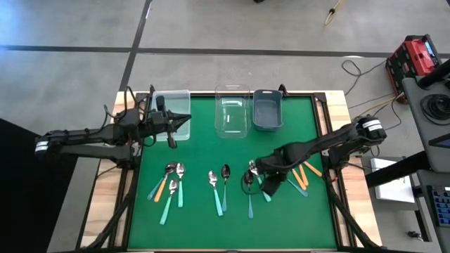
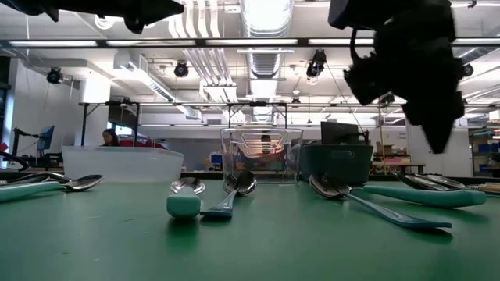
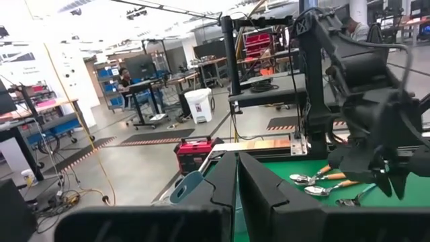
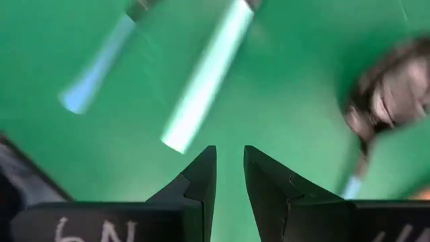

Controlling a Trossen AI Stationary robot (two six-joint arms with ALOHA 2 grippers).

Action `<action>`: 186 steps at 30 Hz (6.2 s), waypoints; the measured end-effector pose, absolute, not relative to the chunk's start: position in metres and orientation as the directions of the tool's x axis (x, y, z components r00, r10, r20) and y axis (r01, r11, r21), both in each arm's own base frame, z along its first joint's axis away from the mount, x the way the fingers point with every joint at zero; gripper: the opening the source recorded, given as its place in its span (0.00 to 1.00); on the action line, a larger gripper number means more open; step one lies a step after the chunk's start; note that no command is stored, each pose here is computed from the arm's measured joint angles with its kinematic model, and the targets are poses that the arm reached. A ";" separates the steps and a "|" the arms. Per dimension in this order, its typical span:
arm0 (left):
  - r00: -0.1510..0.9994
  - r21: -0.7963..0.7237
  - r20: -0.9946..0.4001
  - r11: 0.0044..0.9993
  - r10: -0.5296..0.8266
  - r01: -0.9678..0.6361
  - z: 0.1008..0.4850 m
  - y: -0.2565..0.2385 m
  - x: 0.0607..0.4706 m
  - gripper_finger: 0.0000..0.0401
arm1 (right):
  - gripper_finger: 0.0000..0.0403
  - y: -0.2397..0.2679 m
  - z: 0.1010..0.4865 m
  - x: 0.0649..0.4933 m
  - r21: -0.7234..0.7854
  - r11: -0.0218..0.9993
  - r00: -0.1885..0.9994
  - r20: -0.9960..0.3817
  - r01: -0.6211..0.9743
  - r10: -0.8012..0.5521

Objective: Sort silverware by color (type)
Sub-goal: Put the blue spoon into the transparent bin

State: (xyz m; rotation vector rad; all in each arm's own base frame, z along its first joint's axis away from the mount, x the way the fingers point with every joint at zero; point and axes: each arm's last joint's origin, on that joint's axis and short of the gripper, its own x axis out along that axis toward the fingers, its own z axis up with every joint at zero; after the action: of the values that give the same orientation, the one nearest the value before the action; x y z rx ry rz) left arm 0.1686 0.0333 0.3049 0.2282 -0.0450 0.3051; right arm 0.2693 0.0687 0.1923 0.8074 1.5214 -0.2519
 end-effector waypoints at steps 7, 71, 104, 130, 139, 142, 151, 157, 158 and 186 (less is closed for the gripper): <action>0.953 0.215 0.082 0.928 0.293 -0.304 0.305 0.033 0.169 0.00 | 0.17 0.079 0.196 0.251 0.061 0.792 -0.120 -0.979 0.608 0.167; 0.953 0.233 0.081 0.924 0.293 -0.304 0.305 0.034 0.170 0.00 | 0.03 0.074 0.139 0.230 0.022 0.877 0.017 -1.000 0.480 0.016; 0.946 0.179 0.146 0.933 0.290 -0.313 0.311 0.033 0.169 0.00 | 0.03 0.063 0.240 0.326 0.031 0.960 0.915 -0.315 0.277 -0.253; 0.911 0.126 0.303 0.935 0.282 -0.331 0.312 0.024 0.116 0.00 | 0.03 -0.076 0.329 0.400 -0.035 0.827 0.813 -0.166 0.561 -0.558; 0.912 0.130 0.296 0.935 0.282 -0.331 0.312 0.024 0.118 0.00 | 0.03 -0.105 0.338 0.428 -0.058 0.796 0.772 -0.208 0.603 -0.600; 0.912 0.129 0.298 0.935 0.282 -0.331 0.312 0.024 0.117 0.00 | 0.03 -0.109 0.338 0.434 -0.058 0.792 0.770 -0.203 0.607 -0.605; 0.914 0.138 0.293 0.933 0.282 -0.333 0.311 0.024 0.120 0.00 | 0.03 -0.127 0.332 0.434 0.039 0.745 0.728 -0.251 0.666 -0.638; 0.912 0.137 0.297 0.933 0.282 -0.333 0.311 0.025 0.122 0.00 | 0.03 -0.147 0.311 0.428 0.134 0.660 0.655 -0.373 0.739 -0.658; 0.912 0.137 0.297 0.933 0.282 -0.333 0.311 0.025 0.123 0.00 | 0.03 -0.150 0.307 0.428 0.132 0.651 0.643 -0.389 0.747 -0.660; 0.913 0.152 0.295 0.929 0.283 -0.337 0.311 0.025 0.124 0.00 | 0.03 -0.179 0.241 0.420 0.185 0.549 0.499 -0.704 0.815 -0.505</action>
State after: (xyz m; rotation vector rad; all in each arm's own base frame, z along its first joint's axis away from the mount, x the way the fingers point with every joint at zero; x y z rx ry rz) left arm 0.1243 0.0254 0.3111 0.2024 -0.2731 0.3218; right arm 0.4201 -0.1787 0.2406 0.5471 0.6405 -0.8481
